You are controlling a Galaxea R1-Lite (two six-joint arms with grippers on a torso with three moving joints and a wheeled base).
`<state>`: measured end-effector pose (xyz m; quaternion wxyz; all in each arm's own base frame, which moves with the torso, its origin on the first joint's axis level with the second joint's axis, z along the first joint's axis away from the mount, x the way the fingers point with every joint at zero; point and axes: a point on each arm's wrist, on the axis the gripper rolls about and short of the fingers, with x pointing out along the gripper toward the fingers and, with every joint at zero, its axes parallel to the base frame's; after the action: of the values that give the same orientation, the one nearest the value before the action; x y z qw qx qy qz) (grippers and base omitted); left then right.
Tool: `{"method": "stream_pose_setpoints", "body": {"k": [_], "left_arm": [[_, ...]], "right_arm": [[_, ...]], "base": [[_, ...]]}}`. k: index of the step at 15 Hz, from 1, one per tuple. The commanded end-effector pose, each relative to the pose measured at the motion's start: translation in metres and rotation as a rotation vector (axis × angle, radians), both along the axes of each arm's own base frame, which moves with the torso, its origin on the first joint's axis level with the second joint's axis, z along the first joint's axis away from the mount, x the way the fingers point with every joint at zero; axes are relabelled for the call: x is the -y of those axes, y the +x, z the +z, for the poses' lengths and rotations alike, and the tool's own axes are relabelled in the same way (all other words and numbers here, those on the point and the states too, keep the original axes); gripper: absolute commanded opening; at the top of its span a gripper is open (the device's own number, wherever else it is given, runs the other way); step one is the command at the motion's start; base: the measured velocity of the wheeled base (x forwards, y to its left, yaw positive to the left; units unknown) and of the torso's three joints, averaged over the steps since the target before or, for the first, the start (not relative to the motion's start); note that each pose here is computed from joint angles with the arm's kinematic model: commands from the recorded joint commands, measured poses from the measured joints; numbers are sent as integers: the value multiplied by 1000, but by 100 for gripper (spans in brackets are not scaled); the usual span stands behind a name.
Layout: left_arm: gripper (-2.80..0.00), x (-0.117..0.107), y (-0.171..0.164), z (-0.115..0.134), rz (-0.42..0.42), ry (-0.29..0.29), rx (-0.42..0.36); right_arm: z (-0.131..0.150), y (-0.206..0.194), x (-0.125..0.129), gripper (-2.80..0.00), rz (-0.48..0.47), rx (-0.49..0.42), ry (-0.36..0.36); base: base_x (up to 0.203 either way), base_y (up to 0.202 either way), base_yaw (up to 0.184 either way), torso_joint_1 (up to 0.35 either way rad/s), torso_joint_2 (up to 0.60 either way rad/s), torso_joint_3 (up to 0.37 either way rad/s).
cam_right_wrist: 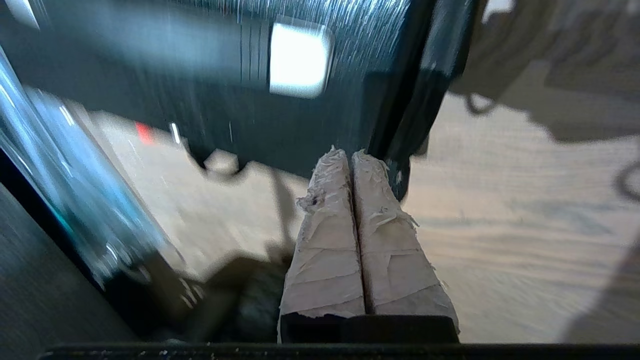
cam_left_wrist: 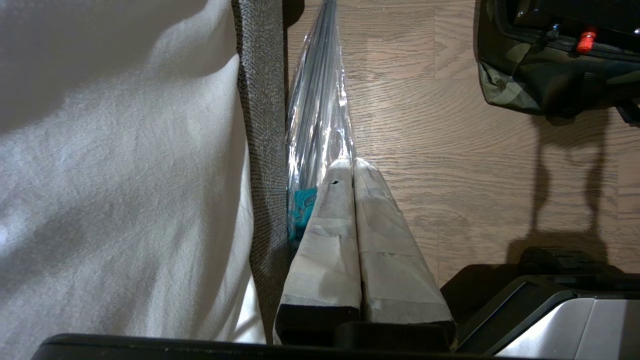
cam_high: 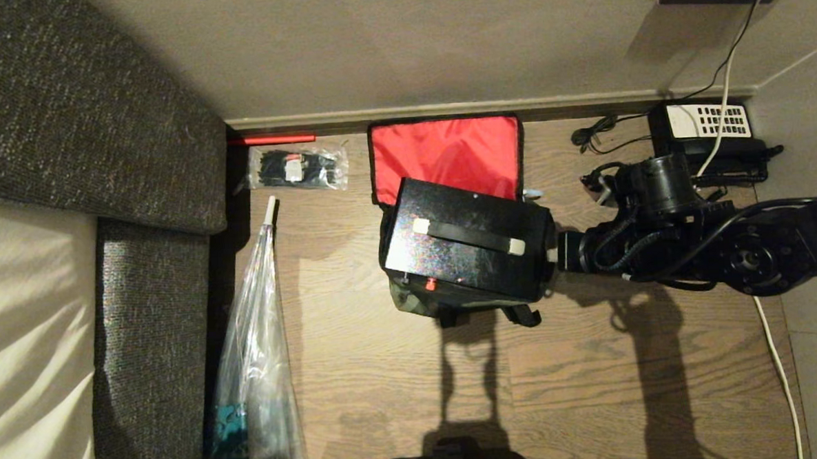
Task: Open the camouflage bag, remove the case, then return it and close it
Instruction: Close the top of the storage box
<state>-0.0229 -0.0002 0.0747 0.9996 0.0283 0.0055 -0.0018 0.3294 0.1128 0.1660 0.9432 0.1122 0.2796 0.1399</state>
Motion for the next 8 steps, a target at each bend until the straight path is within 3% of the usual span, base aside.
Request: {"method": "stream_pose_setpoints", "body": {"k": [1,8], "left_arm": [[-280,0,0,0,0,0,3],[-280,0,0,0,0,0,2]], "right_arm": [[5,4,0,-280,-12,17,26],[6,-2,3,-280,-13,5,14]], "base": [[0,0,0,0,0,0],[0,0,0,0,0,0]]}}
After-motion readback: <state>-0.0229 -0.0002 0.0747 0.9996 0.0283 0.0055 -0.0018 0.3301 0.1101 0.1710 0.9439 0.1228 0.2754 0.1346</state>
